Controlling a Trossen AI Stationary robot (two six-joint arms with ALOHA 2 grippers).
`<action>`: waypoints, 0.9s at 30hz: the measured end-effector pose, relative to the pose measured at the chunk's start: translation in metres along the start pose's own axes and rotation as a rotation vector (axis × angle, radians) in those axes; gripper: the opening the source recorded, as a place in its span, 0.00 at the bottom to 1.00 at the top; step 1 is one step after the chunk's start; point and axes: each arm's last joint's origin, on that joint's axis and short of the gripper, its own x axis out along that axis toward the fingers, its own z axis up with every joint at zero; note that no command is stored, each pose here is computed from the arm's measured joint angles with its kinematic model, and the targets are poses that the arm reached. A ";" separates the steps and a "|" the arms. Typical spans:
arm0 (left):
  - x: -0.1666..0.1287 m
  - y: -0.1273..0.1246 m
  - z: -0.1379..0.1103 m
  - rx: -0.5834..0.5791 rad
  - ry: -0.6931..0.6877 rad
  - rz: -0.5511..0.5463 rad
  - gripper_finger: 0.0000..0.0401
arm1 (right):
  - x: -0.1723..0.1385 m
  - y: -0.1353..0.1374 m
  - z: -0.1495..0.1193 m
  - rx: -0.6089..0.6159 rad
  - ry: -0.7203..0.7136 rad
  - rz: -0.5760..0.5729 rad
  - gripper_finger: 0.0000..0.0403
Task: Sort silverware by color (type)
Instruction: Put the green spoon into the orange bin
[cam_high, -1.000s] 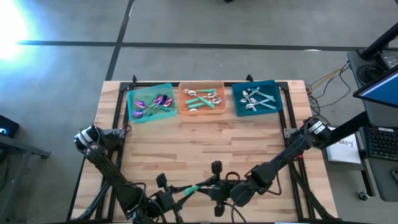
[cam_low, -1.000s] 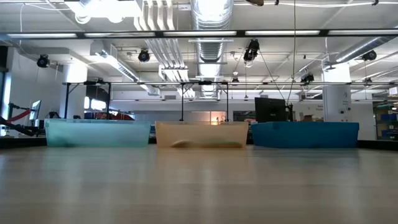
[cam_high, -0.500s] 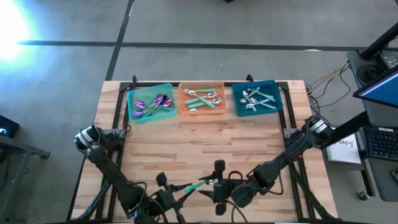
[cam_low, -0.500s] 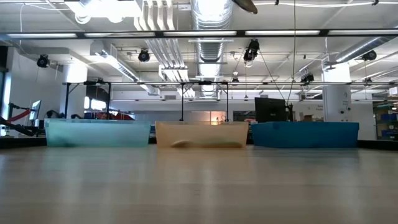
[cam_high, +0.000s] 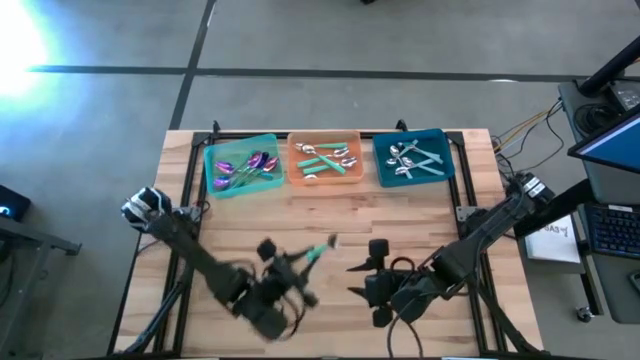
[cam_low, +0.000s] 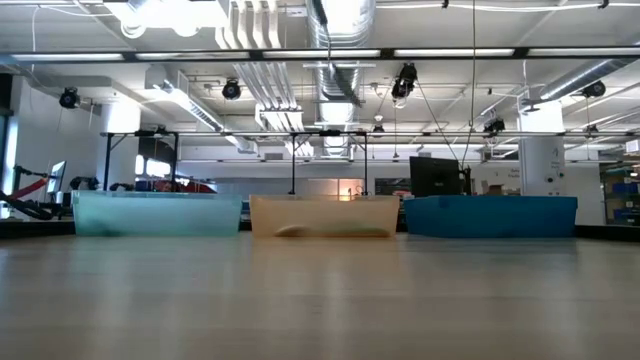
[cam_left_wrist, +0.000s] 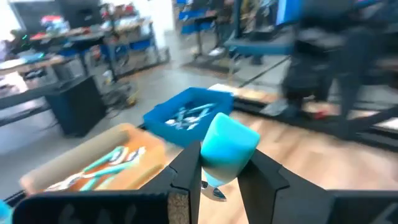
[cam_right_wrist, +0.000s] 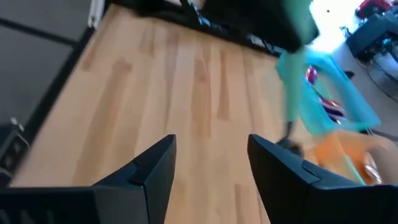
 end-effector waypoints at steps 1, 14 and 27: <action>0.010 0.008 0.003 0.003 0.020 0.016 0.16 | -0.001 -0.003 -0.001 -0.005 0.014 -0.005 0.47; 0.154 0.102 0.013 0.056 0.260 0.270 0.16 | 0.007 -0.061 -0.054 -0.016 0.298 -0.162 0.45; 0.243 0.163 0.023 -0.024 0.218 0.237 0.16 | -0.004 -0.110 -0.125 0.165 0.249 -0.272 0.45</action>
